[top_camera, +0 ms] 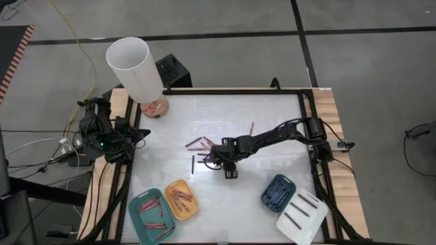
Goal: Sort crayons
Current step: Put the purple crayon into the white bin
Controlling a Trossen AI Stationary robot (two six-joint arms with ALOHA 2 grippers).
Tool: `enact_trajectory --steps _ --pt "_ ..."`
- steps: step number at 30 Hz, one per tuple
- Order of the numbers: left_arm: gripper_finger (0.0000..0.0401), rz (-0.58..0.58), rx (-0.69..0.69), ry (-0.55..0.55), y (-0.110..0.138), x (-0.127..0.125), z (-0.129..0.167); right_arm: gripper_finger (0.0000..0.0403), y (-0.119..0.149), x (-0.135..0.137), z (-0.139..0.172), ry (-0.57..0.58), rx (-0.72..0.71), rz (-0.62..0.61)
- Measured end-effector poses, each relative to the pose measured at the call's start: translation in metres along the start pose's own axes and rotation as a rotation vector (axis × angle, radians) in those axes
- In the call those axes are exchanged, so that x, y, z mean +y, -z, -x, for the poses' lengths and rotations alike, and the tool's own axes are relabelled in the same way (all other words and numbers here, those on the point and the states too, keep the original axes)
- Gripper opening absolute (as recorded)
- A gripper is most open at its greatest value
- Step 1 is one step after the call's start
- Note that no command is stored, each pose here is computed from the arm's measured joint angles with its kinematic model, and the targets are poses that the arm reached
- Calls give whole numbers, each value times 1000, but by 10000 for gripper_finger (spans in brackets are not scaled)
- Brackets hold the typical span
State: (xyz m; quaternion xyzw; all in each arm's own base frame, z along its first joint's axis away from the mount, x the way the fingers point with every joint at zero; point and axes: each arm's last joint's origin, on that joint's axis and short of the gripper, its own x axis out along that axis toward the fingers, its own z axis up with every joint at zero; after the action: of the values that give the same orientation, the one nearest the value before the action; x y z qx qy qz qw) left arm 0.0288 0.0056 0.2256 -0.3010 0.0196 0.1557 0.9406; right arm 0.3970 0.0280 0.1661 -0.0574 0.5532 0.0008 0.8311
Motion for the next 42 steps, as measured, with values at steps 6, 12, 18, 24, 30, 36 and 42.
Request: enact_trajectory --steps 6,12,18,24,30,36,42 --pt "0 0 0 0 0 0 0 183 1 -5 -1 -45 0 -16" --pt "0 0 -1 0 0 0 0 114 2 -14 -2 -51 8 -89" --pt "0 0 0 0 0 0 0 54 3 -19 -3 -46 11 -135" --pt "0 0 0 0 0 0 0 10 3 -17 -2 -47 10 -125" --pt "0 0 -1 0 0 0 0 5 2 -11 -2 -33 10 -102" --pt "0 0 -1 0 0 0 0 2 0 -4 3 8 3 -77" --pt "0 0 0 0 0 0 0 2 0 2 10 13 -7 -65"
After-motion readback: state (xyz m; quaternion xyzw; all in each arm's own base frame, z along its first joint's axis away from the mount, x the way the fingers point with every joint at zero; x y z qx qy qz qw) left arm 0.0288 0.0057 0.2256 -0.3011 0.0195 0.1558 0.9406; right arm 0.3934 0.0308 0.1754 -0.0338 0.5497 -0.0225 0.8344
